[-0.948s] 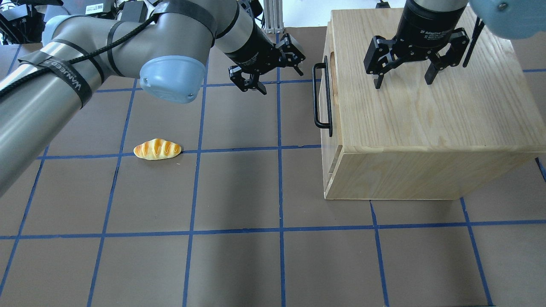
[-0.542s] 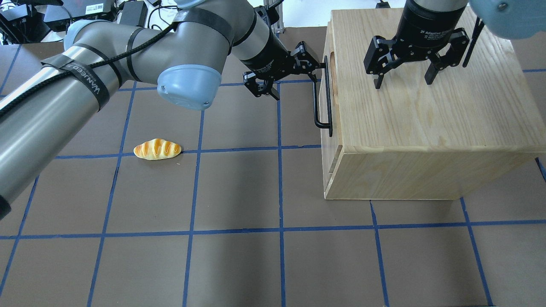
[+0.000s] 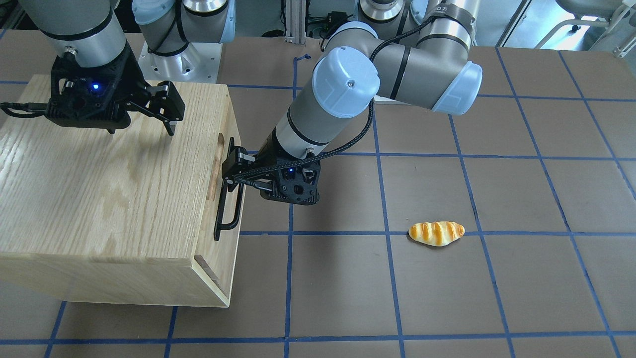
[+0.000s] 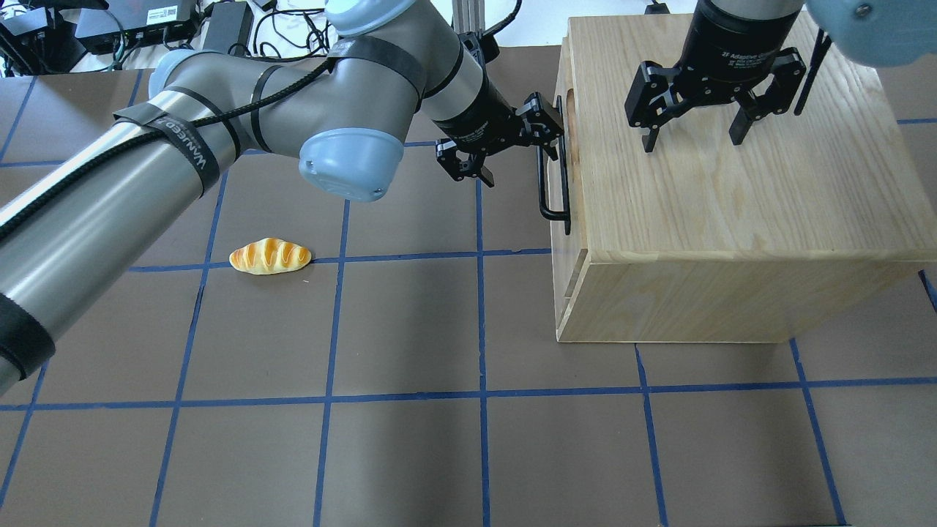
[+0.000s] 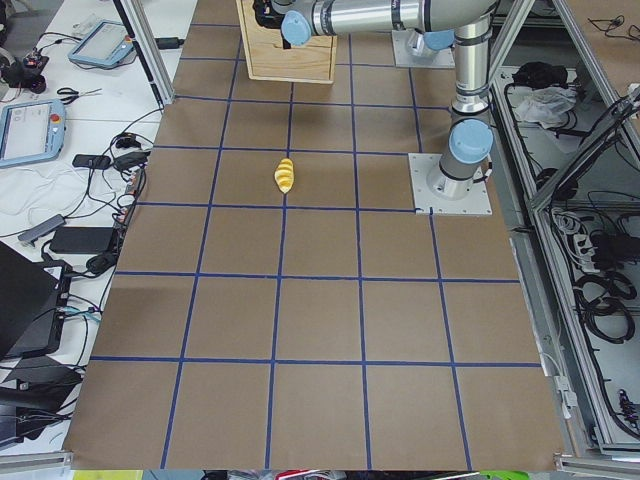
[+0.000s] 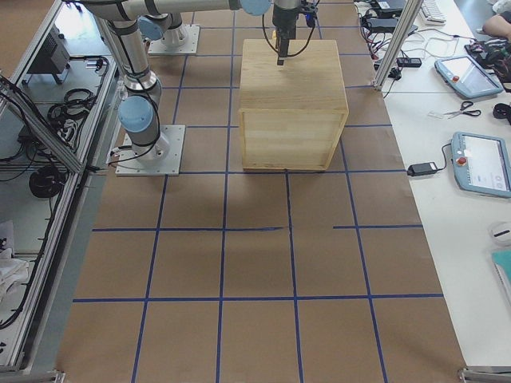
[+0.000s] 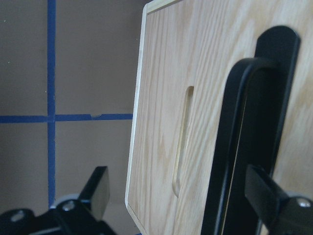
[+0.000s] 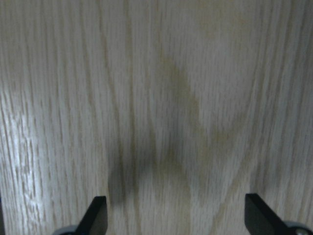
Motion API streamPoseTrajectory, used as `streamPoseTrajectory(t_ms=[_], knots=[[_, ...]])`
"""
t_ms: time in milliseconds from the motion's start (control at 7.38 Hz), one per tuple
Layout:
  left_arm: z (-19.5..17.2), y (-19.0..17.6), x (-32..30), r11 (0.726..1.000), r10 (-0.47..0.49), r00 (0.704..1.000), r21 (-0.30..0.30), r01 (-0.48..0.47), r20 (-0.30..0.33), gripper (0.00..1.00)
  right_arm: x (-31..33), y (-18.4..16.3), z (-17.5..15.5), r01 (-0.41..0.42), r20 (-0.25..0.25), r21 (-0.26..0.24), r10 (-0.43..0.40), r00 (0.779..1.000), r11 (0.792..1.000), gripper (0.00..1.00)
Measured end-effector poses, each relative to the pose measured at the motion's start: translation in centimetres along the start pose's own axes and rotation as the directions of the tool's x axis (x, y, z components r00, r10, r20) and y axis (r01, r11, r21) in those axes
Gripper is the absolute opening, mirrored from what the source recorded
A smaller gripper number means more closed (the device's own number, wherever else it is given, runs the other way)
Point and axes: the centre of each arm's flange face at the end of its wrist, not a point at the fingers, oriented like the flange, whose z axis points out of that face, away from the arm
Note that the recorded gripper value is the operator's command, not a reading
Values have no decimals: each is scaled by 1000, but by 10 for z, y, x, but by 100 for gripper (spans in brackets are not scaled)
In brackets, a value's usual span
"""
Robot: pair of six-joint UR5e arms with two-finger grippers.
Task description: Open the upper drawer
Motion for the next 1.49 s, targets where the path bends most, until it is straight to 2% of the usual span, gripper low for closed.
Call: streamPoseTrajectory(t_ms=[812, 1490], knots=[[8, -2, -2, 997, 74, 997, -7, -74, 19, 100, 0, 0, 0, 0, 0, 0, 0, 1000, 1000, 100], [4, -10, -18, 994, 110, 991, 14, -112, 79, 100, 0, 0, 0, 0, 0, 1, 0, 1000, 1000, 100]])
